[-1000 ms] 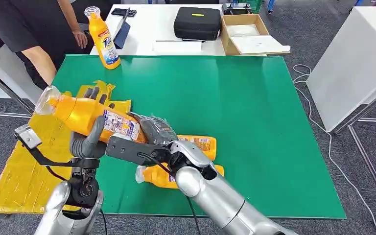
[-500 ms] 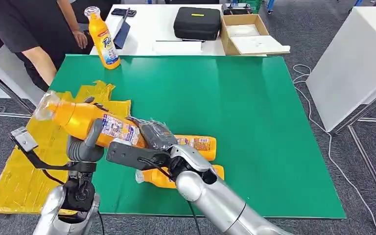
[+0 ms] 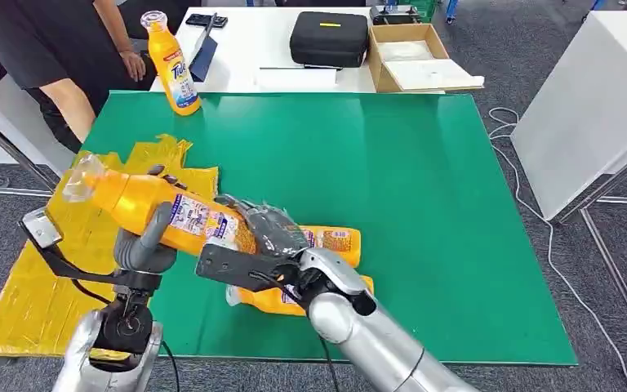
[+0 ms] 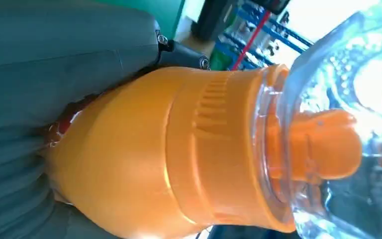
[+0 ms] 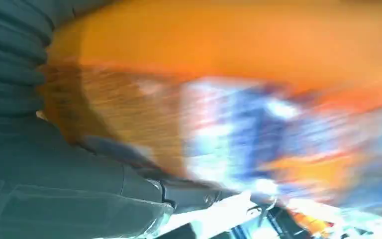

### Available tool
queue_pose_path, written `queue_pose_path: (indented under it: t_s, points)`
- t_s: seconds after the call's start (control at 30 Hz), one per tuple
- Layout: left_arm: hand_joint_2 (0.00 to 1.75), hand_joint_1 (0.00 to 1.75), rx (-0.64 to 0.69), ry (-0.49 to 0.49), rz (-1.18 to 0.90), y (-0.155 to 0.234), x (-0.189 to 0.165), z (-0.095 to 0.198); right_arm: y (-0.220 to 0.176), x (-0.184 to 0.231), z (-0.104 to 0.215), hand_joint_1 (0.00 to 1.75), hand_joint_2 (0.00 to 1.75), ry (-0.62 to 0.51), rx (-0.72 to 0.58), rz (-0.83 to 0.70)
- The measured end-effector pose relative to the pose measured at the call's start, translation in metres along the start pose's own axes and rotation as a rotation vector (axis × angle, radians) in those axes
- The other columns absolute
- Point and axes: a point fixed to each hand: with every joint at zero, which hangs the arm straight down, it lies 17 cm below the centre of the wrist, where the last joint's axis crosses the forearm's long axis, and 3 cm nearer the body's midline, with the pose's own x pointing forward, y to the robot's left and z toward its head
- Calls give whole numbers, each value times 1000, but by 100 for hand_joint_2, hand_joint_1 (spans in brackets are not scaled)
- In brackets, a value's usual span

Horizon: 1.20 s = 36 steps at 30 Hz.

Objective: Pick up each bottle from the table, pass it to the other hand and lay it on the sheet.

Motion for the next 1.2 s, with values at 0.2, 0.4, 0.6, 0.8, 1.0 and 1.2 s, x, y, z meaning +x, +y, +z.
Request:
queue_pose_path:
  t_s: [0.2, 0.4, 0.6, 0.8, 1.0, 1.2]
  points:
    - [175, 175, 46, -48, -37, 26, 26, 4, -30, -27, 15, 0, 0, 31, -74, -42]
    - [175, 175, 108, -98, -90, 60, 55, 16, -83, -51, 41, 0, 0, 28, -186, -78]
    - [175, 175, 124, -110, -102, 68, 62, 19, -99, -56, 52, 0, 0, 28, -225, -79]
    - [175, 175, 173, -161, -241, 84, 78, 23, -126, -61, 66, 0, 0, 25, -300, -48]
    - [175, 175, 346, -428, -1445, 90, 138, 4, -150, -92, 113, 0, 0, 63, -376, -23]
    - [175, 175, 150, -501, -2244, 58, 101, -54, -159, -104, 136, 0, 0, 80, -396, 1]
